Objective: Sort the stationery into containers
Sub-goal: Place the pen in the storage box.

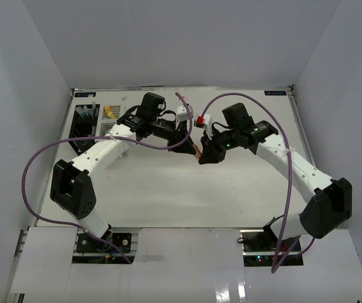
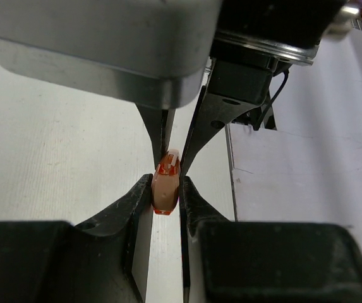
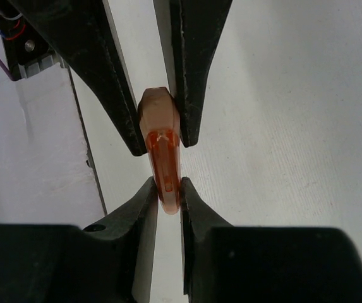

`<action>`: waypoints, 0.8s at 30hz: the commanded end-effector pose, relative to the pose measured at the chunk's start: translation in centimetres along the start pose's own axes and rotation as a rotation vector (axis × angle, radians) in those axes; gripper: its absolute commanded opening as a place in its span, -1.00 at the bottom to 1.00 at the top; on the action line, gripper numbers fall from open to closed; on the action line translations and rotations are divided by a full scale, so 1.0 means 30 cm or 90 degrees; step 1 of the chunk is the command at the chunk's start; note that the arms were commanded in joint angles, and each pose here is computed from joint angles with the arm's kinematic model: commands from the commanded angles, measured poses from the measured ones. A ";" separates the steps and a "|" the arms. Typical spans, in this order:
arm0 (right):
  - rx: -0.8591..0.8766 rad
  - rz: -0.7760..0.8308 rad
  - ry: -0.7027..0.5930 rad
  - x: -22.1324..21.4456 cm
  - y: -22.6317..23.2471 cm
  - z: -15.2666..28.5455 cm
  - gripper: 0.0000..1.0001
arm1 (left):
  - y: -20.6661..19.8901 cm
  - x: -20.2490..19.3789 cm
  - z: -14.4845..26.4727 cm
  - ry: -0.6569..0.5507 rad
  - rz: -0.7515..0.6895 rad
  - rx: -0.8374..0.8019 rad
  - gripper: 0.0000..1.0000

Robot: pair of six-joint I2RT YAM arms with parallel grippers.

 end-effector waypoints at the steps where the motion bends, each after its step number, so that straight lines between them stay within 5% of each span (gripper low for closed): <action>1: -0.090 0.144 -0.197 0.323 -0.062 0.101 -0.85 | -0.125 -0.074 -0.069 0.045 0.055 -0.091 -1.00; 15: -0.143 0.156 -0.262 0.381 -0.075 0.166 -0.85 | -0.150 -0.097 -0.083 0.056 0.064 -0.096 -1.00; 20: -0.120 0.136 -0.241 0.311 -0.052 0.136 -0.85 | -0.096 -0.049 -0.063 0.053 0.041 -0.004 -0.57; 24: -0.121 0.123 -0.228 0.254 -0.032 0.130 -0.85 | -0.083 0.015 -0.033 0.030 0.012 0.034 -0.53</action>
Point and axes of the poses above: each gripper's point midway between its finger pads, its own z axis back along the fingers, its own y axis along the line the jaws close on, x = y × z, the point moved 1 cm from there along z, back along the fingers, and after that the axes turned 8 degrees about z, right-handed, at the moved point
